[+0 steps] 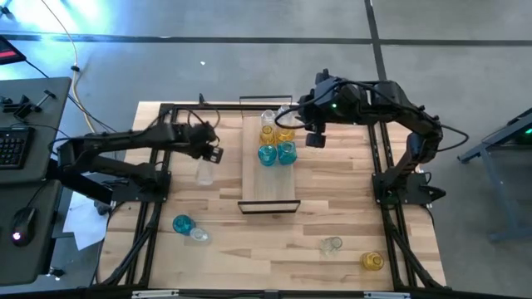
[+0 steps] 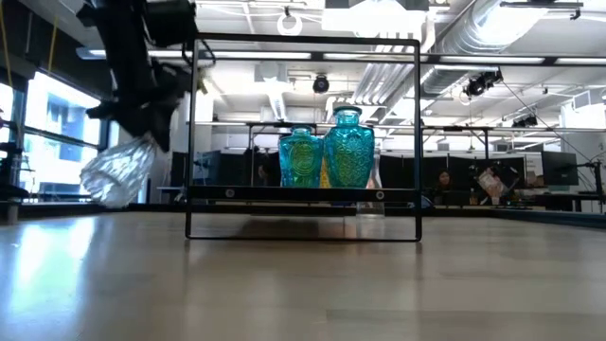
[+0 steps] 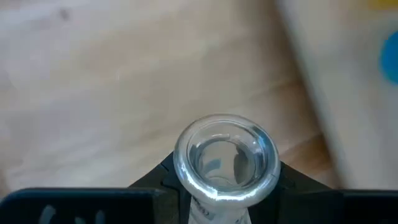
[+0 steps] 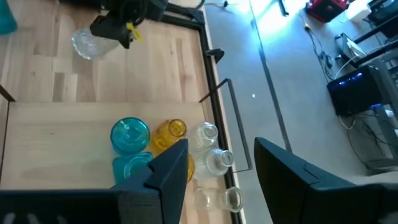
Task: Sort vases onto shelf
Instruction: Put the middle left transparent flower vase on the shelf aligned with the other transparent flower vase
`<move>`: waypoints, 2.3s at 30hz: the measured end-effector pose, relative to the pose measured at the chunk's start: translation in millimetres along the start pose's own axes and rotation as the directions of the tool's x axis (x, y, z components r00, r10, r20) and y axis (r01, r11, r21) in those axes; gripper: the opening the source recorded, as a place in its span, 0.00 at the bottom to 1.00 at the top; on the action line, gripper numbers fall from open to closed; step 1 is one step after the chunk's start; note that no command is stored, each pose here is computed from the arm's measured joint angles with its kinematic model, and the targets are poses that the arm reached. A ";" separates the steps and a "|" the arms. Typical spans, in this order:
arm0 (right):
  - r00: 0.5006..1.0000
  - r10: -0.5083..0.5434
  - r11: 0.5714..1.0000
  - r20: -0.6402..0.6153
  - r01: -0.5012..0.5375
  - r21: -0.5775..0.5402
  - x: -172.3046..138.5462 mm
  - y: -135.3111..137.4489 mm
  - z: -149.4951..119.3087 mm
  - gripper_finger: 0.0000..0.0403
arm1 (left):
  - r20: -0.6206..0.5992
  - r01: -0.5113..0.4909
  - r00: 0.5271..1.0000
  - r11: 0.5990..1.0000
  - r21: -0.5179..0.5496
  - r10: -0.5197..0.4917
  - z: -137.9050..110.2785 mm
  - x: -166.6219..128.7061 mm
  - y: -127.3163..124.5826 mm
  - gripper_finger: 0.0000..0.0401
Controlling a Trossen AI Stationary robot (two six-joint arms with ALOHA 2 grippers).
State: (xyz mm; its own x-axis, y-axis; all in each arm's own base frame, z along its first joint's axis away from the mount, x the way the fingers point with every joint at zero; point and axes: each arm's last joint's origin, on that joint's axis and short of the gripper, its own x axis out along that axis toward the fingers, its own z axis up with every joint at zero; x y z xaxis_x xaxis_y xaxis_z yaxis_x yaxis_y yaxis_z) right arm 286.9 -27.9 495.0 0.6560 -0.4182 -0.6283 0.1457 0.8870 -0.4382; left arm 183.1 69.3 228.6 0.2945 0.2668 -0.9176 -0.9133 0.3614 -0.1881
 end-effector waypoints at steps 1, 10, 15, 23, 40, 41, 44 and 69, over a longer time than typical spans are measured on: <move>1.000 -0.002 1.000 0.006 0.002 0.006 -2.0 -0.8 -0.3 0.41 | 0.030 0.011 0.999 1.000 -0.004 -0.011 2.2 -5.6 -0.6 0.23; 1.000 -0.008 0.999 0.030 0.007 0.050 -14.7 -5.2 -4.1 0.41 | 0.227 0.068 0.972 0.997 -0.028 -0.060 12.0 -36.1 0.6 0.23; 0.999 -0.043 0.998 0.009 0.042 0.056 -18.4 -7.0 -7.4 0.41 | 0.398 0.131 0.908 0.991 0.018 -0.128 24.3 -44.0 -8.4 0.23; 0.997 -0.067 0.994 -0.041 0.070 0.081 -22.9 -8.1 -14.2 0.41 | 0.591 0.107 0.790 0.986 0.131 -0.164 48.4 -43.5 -24.4 0.23; 0.996 -0.067 0.982 -0.056 0.076 0.174 -25.0 -8.4 -16.8 0.41 | 0.641 0.028 0.745 0.970 0.243 -0.182 90.7 19.8 -48.0 0.23; 0.996 -0.067 0.982 -0.056 0.076 0.174 -25.0 -8.4 -16.8 0.41 | 0.639 0.021 0.749 0.969 0.245 -0.178 91.5 23.3 -48.4 0.23; 0.996 -0.067 0.982 -0.056 0.076 0.174 -25.0 -8.4 -16.8 0.41 | 0.614 0.006 0.773 0.970 0.245 -0.159 92.8 34.0 -47.0 0.23; 0.997 -0.071 0.980 -0.042 0.078 0.181 -31.9 -10.7 -19.2 0.41 | 0.657 0.067 0.718 0.962 0.263 -0.229 112.0 68.4 -53.8 0.23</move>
State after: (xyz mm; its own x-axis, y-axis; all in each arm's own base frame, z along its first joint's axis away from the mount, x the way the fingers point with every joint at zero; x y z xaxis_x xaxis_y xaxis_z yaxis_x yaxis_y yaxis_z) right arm 250.2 -27.9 507.5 0.6123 -0.4882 -0.6219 0.3279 0.8725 -0.3622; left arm 283.9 168.2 215.1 0.6060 0.6955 -0.3862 -0.7852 0.6007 -0.1503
